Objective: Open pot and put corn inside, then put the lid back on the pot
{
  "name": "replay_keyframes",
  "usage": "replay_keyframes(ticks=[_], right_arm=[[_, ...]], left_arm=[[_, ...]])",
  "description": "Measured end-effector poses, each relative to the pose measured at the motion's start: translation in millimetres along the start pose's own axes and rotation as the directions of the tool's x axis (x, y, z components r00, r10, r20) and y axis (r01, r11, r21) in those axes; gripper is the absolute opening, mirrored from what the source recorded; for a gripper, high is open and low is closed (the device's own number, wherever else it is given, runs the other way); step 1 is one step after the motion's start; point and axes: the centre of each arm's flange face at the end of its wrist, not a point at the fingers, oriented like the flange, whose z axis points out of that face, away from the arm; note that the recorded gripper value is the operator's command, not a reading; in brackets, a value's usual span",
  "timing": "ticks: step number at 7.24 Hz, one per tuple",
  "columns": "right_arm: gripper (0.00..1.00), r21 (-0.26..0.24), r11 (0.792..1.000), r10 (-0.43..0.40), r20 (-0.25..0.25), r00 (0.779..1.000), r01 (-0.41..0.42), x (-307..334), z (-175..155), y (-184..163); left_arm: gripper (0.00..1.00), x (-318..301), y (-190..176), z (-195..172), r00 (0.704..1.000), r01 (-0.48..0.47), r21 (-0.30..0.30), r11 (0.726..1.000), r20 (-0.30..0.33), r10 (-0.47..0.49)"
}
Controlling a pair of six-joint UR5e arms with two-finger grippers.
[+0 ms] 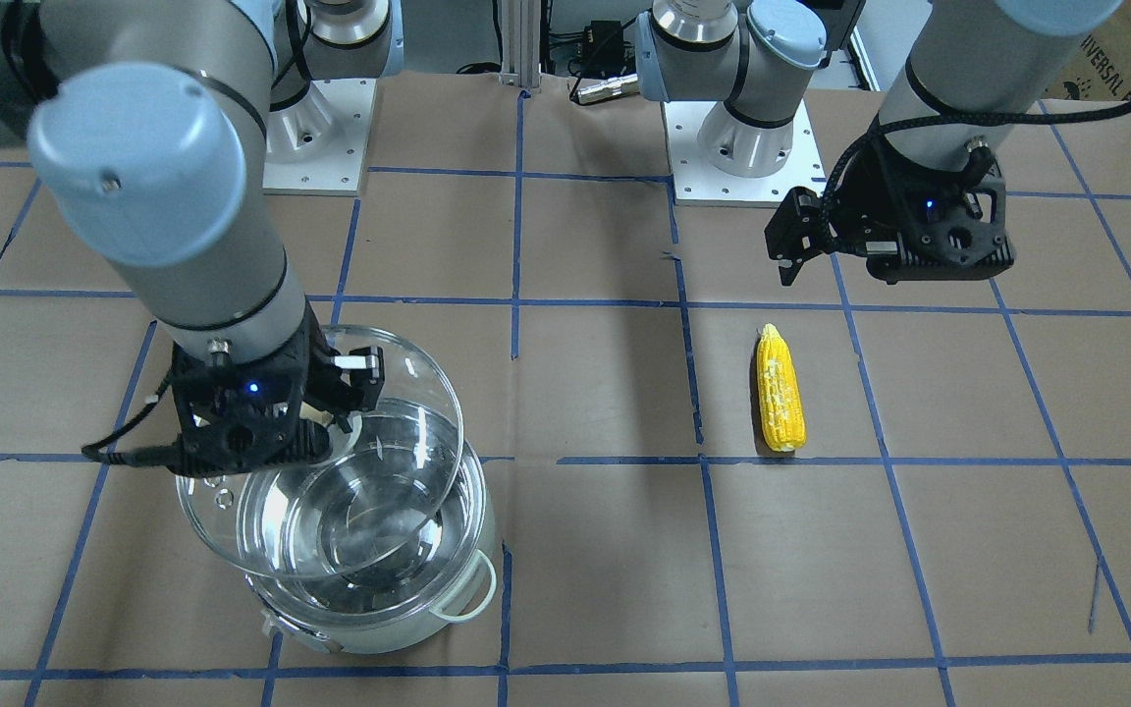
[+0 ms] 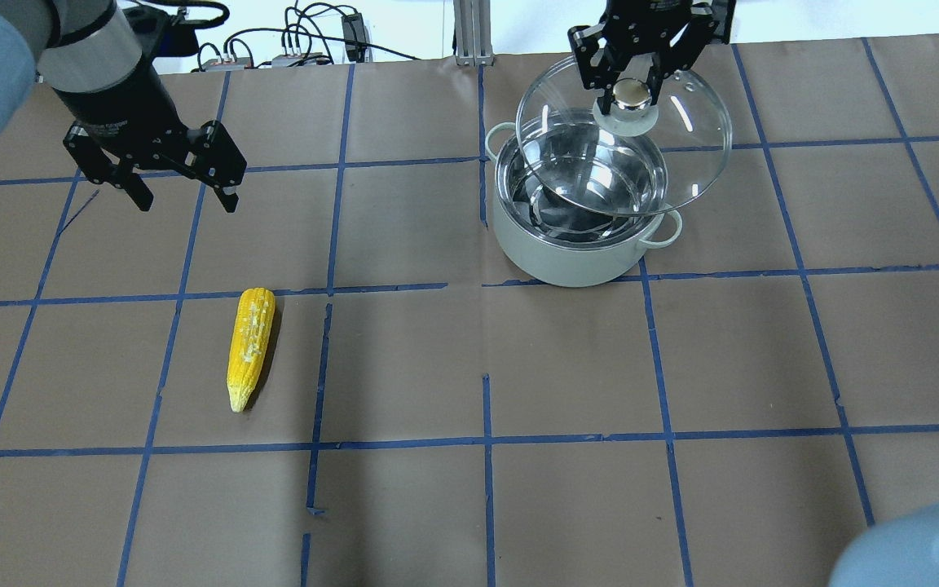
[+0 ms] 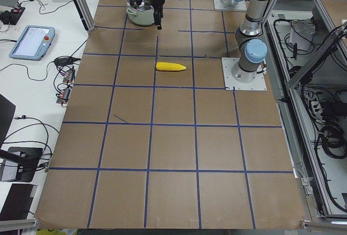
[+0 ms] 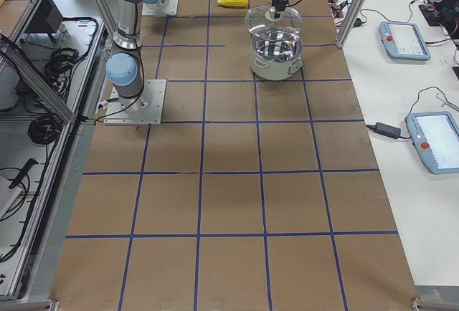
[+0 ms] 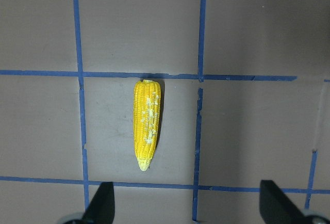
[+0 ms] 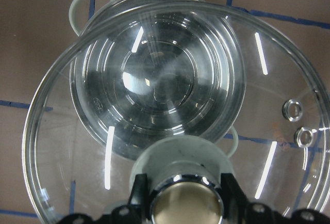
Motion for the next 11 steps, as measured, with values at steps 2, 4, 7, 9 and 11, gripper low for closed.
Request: replay_keyframes(ticks=[2, 4, 7, 9, 11], right_arm=[[0.24, 0.000, 1.000, -0.022, 0.006, 1.000, 0.022, 37.1, -37.1, 53.6], [0.25, -0.004, 1.000, -0.006, 0.010, 1.000, 0.006, 79.0, -9.6, 83.2], [0.26, 0.034, 0.999, 0.003, -0.009, 1.000, -0.003, 92.5, 13.8, 90.9], [0.26, 0.048, 0.999, -0.001, -0.017, 1.000, 0.002, 94.8, 15.0, 87.5], [0.26, 0.049, 0.999, 0.000, -0.019, 1.000, 0.001, 96.1, 16.2, 86.9]], left_arm=[[1.00, -26.9, -8.6, 74.8, 1.000, -0.016, -0.001, 1.000, -0.010, 0.016], [1.00, -31.8, -10.1, 152.9, 1.000, -0.029, 0.014, 0.999, -0.007, 0.029], [0.99, -27.9, -5.3, 238.5, 0.999, -0.045, 0.006, 0.999, -0.007, 0.045], [0.52, -25.0, 2.7, 269.1, 0.999, -0.051, 0.005, 0.999, -0.003, 0.051], [0.28, -23.4, 6.4, 271.4, 0.998, -0.055, -0.001, 0.998, 0.002, 0.055]])
